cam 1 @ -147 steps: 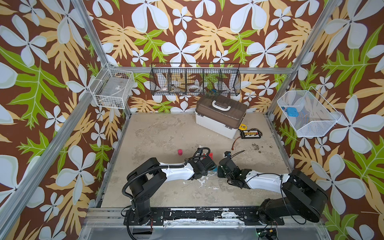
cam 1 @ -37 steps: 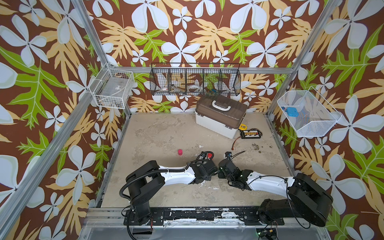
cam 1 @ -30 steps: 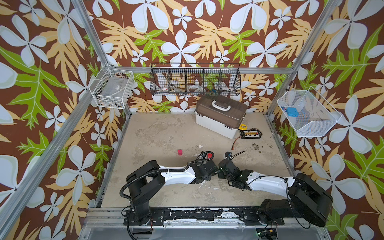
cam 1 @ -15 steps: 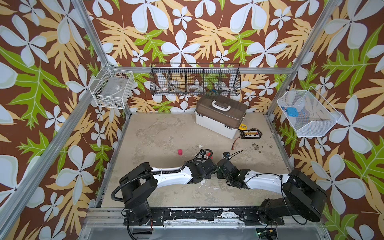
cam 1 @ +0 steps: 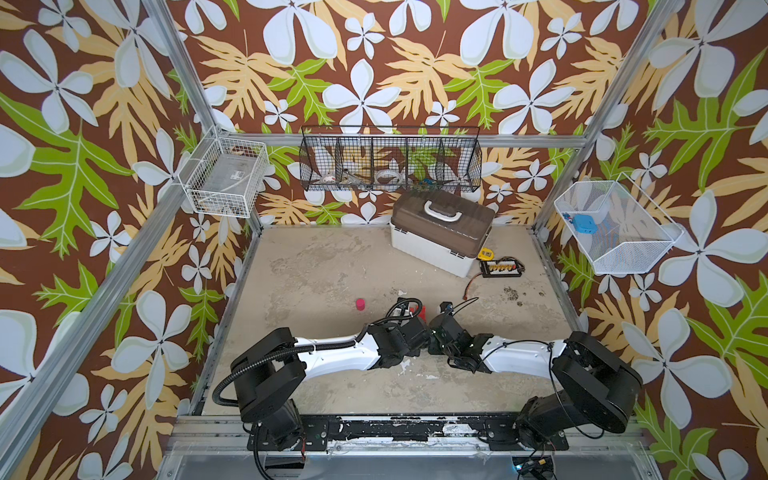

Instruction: Build the wood block tower

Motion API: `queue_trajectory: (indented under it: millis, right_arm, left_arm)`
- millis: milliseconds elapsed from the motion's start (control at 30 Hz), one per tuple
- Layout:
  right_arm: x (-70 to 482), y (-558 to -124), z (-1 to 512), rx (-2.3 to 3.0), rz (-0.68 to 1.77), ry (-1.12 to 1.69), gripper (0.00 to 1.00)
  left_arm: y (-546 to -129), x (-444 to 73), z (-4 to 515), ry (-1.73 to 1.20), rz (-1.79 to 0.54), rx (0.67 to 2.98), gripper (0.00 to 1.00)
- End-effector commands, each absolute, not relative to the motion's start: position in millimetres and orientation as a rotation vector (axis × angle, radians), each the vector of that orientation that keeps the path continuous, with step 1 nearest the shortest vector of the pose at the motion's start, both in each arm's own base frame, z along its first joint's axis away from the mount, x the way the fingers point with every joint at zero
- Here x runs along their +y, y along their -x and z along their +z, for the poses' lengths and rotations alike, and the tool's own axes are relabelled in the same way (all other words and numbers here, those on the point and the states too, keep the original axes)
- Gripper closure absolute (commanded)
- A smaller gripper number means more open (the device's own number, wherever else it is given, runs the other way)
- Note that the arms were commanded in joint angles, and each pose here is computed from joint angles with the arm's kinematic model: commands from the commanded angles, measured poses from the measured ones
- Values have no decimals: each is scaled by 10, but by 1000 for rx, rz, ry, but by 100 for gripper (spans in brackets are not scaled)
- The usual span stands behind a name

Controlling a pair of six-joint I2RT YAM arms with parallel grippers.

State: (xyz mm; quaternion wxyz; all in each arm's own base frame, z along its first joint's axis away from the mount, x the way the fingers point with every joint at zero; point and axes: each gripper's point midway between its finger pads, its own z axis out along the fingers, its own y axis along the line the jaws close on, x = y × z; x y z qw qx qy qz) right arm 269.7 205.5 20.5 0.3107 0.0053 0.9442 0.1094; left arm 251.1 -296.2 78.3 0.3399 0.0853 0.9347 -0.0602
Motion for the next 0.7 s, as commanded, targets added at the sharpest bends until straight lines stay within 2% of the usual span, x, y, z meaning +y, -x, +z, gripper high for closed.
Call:
queue_trajectory:
  millis: [0,667]
  right_arm:
    - [2083,-2703,218,2492,305,-9,85]
    - [2143,-2705,214,2499,338,-12,86]
  left_arm:
    - [-2529,-2936,796,-204,-137,2422,13]
    - [-2528,-2927,816,-197,-142,2417,13]
